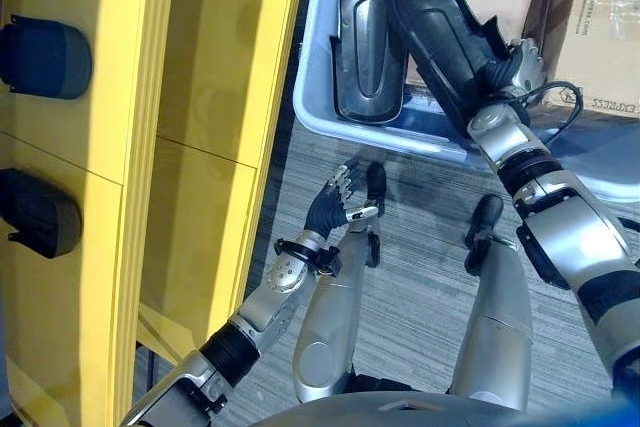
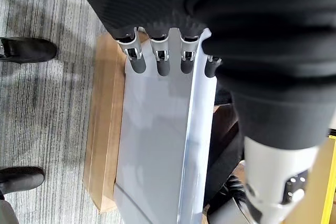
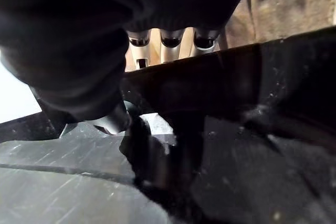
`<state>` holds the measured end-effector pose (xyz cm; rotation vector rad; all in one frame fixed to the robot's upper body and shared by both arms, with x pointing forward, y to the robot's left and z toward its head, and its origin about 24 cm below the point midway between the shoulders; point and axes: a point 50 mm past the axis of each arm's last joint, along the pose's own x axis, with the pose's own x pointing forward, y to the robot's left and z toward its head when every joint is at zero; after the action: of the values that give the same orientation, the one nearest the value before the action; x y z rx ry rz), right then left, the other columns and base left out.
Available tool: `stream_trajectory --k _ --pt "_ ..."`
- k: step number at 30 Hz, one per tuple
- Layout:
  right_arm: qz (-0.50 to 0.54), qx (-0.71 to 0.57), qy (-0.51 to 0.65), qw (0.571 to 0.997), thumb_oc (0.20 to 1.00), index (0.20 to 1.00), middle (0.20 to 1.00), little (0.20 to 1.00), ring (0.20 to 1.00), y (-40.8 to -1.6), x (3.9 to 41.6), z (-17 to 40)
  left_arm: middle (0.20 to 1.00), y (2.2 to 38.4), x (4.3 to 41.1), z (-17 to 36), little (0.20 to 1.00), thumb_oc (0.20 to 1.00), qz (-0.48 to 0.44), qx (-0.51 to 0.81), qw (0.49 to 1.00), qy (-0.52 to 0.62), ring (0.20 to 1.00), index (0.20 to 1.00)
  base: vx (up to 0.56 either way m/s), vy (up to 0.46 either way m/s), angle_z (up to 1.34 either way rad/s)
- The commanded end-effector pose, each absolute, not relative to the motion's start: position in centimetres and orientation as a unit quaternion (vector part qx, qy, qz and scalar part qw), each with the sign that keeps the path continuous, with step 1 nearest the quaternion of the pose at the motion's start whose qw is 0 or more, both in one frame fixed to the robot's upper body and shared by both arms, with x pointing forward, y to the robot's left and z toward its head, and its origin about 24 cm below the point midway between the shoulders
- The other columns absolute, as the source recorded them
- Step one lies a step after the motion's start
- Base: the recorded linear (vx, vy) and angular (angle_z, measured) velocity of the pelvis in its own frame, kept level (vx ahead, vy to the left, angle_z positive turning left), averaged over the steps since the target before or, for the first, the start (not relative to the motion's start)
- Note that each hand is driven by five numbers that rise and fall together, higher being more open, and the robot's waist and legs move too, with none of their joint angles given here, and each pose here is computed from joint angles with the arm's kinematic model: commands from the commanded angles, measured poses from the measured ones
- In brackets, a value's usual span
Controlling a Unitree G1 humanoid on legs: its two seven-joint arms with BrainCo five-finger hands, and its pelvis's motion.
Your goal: Move parts from the plastic box to the shelf.
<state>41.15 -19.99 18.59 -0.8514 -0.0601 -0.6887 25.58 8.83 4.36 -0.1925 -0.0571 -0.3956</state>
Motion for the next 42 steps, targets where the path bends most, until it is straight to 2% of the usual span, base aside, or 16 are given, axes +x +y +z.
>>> stream_trajectory --k 1,4,10,15,20,27,31,32,42 --pt "-0.346 -0.450 0.017 0.823 0.200 0.200 0.200 0.200 0.200 -23.9 39.7 14.9 1.000 8.7 25.5 6.2 1.000 1.000 -0.219 -0.093 0.967 -0.086 1.000 1.000 0.00 -0.001 0.04" --pt "-0.359 -0.430 -0.091 0.823 0.200 0.200 0.200 0.200 0.200 -22.5 39.6 16.7 1.000 9.4 25.3 6.1 1.000 1.000 -0.208 -0.096 0.969 -0.090 1.000 1.000 0.00 0.000 0.00" --pt "-0.372 -0.401 -0.219 0.808 0.200 0.200 0.200 0.200 0.200 -21.6 38.0 18.1 1.000 10.8 25.1 5.9 1.000 1.000 -0.178 -0.095 0.975 -0.098 1.000 1.000 -0.01 0.006 -0.06" --pt "-0.375 -0.422 -0.285 0.774 0.200 0.200 0.200 0.200 0.200 -21.4 36.0 18.4 1.000 12.4 24.5 5.0 1.000 1.000 -0.149 -0.090 0.980 -0.092 1.000 1.000 0.03 -0.036 -0.23" --pt "-0.370 -0.394 -0.297 0.787 0.200 0.200 0.200 0.200 0.200 -21.4 35.6 18.7 1.000 13.3 24.2 4.4 1.000 1.000 -0.141 -0.084 0.982 -0.089 1.000 1.000 0.03 -0.025 -0.16" --pt "-0.336 -0.328 -0.246 0.848 0.200 0.200 0.200 0.200 0.200 -21.3 36.0 17.4 1.000 13.9 24.0 3.8 1.000 1.000 -0.134 -0.079 0.985 -0.078 1.000 1.000 0.05 0.006 -0.02" --pt "-0.258 -0.225 -0.172 0.924 0.200 0.200 0.200 0.200 0.200 -20.6 36.5 15.6 1.000 14.2 23.9 3.7 1.000 1.000 -0.125 -0.078 0.987 -0.072 1.000 1.000 0.05 0.034 0.03" --pt "-0.180 -0.155 -0.123 0.964 0.200 0.200 0.200 0.200 0.200 -19.3 36.6 13.9 1.000 14.4 23.8 3.4 1.000 1.000 -0.117 -0.077 0.988 -0.064 1.000 1.000 0.08 0.051 0.02" --pt "0.042 -0.015 -0.033 0.998 0.200 0.200 0.200 0.200 0.200 -13.2 34.0 9.4 1.000 15.6 22.3 2.0 1.000 1.000 -0.099 -0.060 0.993 -0.029 1.000 1.000 0.06 0.086 0.11"
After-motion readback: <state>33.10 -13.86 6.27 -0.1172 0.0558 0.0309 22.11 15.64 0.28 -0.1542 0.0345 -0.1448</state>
